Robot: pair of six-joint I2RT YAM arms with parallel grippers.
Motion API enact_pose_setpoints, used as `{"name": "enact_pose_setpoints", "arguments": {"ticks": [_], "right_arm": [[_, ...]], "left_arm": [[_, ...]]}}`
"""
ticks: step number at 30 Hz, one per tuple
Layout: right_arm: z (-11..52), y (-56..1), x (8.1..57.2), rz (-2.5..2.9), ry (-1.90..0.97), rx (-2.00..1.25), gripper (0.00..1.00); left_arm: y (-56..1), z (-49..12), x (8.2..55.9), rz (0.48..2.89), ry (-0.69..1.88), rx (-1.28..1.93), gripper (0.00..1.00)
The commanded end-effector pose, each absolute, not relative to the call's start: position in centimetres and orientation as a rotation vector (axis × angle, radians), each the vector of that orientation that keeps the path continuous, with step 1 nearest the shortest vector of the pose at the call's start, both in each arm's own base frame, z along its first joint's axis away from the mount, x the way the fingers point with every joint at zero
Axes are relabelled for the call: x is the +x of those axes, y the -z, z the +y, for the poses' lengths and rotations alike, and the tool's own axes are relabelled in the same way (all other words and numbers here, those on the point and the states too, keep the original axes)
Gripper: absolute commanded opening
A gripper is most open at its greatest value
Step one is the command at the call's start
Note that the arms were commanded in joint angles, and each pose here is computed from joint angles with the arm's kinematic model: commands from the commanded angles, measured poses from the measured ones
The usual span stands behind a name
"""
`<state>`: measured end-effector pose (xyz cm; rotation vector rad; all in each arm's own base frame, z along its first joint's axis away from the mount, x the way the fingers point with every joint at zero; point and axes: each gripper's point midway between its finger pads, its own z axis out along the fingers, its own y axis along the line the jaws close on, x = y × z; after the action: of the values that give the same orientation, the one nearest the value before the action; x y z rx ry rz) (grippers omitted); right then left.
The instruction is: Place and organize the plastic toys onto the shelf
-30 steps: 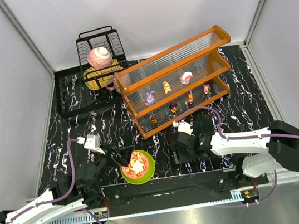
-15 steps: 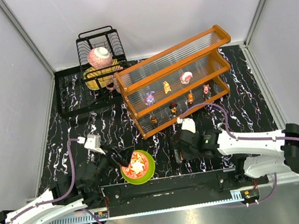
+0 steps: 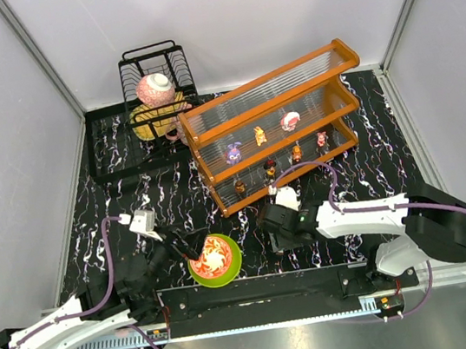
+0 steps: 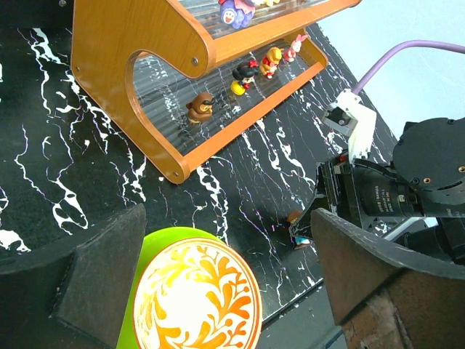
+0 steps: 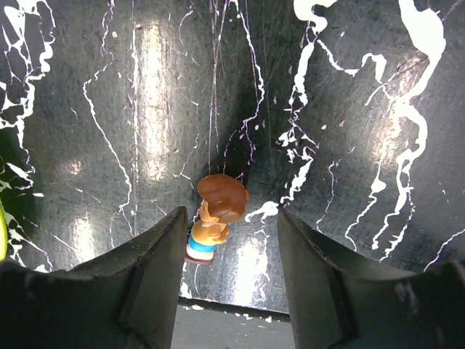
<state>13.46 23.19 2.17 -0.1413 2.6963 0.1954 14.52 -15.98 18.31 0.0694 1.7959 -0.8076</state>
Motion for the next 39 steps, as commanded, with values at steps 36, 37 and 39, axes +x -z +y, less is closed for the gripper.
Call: {"name": "enact_pose_setpoints", "arguments": {"ticks": [36,37,39], "right_arm": [[24.0,-4.2,15.8,2.537,-0.409,-0.085,0.0],[24.6,-5.1,16.1,2.496,-0.47,-0.109,0.0],[25.7,-8.3,16.4,2.373,-0.608,-0.185,0.0]], "left_arm": [[-20.5,-16.1,14.5,1.754,0.851,0.057,0.99],[-20.9,-16.5,14.4,1.74,0.876,0.063,0.99],[-21.8,-17.5,13.8,1.709,0.939,0.11,0.99]]}}
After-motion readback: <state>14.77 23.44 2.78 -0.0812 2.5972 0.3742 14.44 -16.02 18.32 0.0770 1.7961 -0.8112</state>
